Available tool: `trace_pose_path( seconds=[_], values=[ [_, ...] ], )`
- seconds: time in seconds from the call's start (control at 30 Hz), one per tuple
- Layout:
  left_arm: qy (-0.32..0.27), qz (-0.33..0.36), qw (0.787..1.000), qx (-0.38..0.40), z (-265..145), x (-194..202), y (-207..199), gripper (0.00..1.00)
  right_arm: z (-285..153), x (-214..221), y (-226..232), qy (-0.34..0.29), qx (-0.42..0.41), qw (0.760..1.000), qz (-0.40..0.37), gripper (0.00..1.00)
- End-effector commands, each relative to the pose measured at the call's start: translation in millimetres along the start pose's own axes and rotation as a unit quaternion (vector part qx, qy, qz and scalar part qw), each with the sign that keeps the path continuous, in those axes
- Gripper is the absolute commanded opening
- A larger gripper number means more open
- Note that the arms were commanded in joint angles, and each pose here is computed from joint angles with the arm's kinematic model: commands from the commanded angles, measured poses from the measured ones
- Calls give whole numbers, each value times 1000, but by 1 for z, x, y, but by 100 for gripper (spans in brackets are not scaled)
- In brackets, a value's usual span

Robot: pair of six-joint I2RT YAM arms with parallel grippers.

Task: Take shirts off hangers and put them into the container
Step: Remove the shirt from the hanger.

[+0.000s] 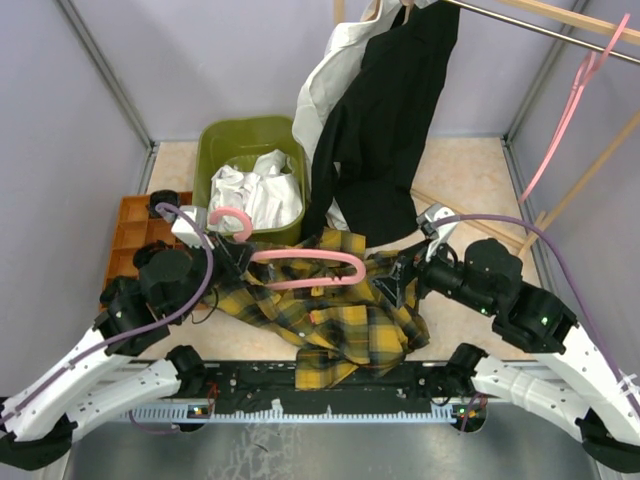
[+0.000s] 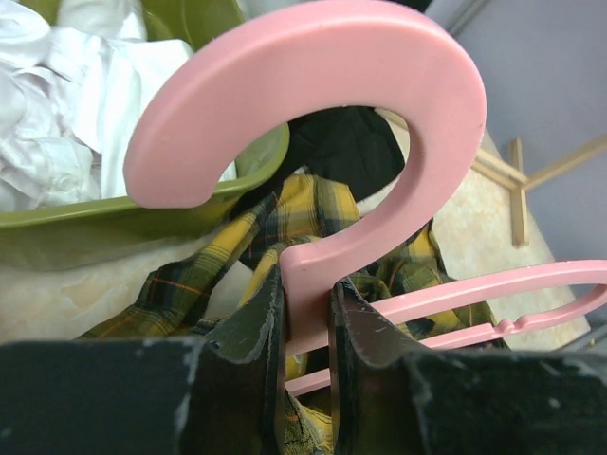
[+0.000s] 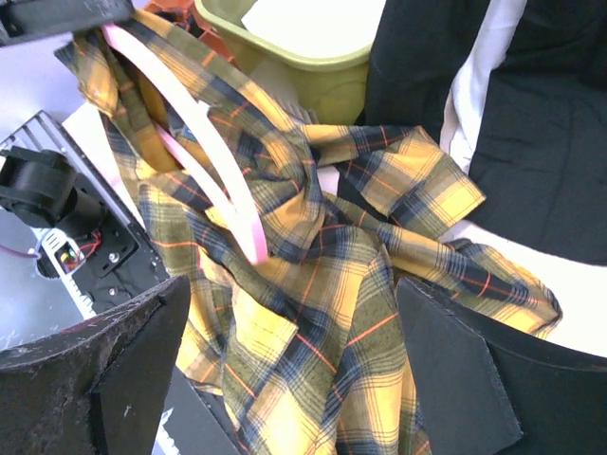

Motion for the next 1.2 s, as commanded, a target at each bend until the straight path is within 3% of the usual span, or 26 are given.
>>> trace_pose_path(
  seconds=[0.0,0.23,0.37,0.6,0.73,0.77,0.8,0.87,0.93,1.03,1.17],
  values=[
    [-11,16,998,68,0,-15,-19,0,0,-18,9,-43,-34,998,-18,90],
    [2,36,993,108,5,-13,-30,0,24,1,28,51,-125,991,3,96],
    [4,36,993,110,5,-12,-31,0,38,7,28,93,-118,989,13,86],
    [2,32,995,97,5,-12,-27,0,43,8,33,93,-141,985,20,46],
    [-4,27,996,89,3,-13,-25,0,41,7,33,85,-146,985,20,14],
    [-5,25,996,85,3,-13,-24,4,40,6,33,81,-143,986,19,5],
    [-4,26,996,81,3,-12,-23,15,38,5,32,76,-136,987,21,0],
    [-4,28,997,74,3,-11,-20,43,34,3,29,65,-120,990,28,0],
    [3,33,998,61,2,-9,-16,61,30,1,28,58,-111,992,32,0],
    [18,47,998,34,0,-6,-8,73,24,-1,27,51,-98,993,37,0],
    [43,73,996,12,-3,2,1,81,20,0,26,53,-94,993,40,0]
  ],
)
Point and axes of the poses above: each gripper's point midway between its finger pads, its own z axis out along the fingers, its own y axis along the line the jaws close on, x = y × z, the point moved 7 cm from there along -z, back along the fingers, and after that the axes turned 7 degrees about z, right-handed, at the moved point
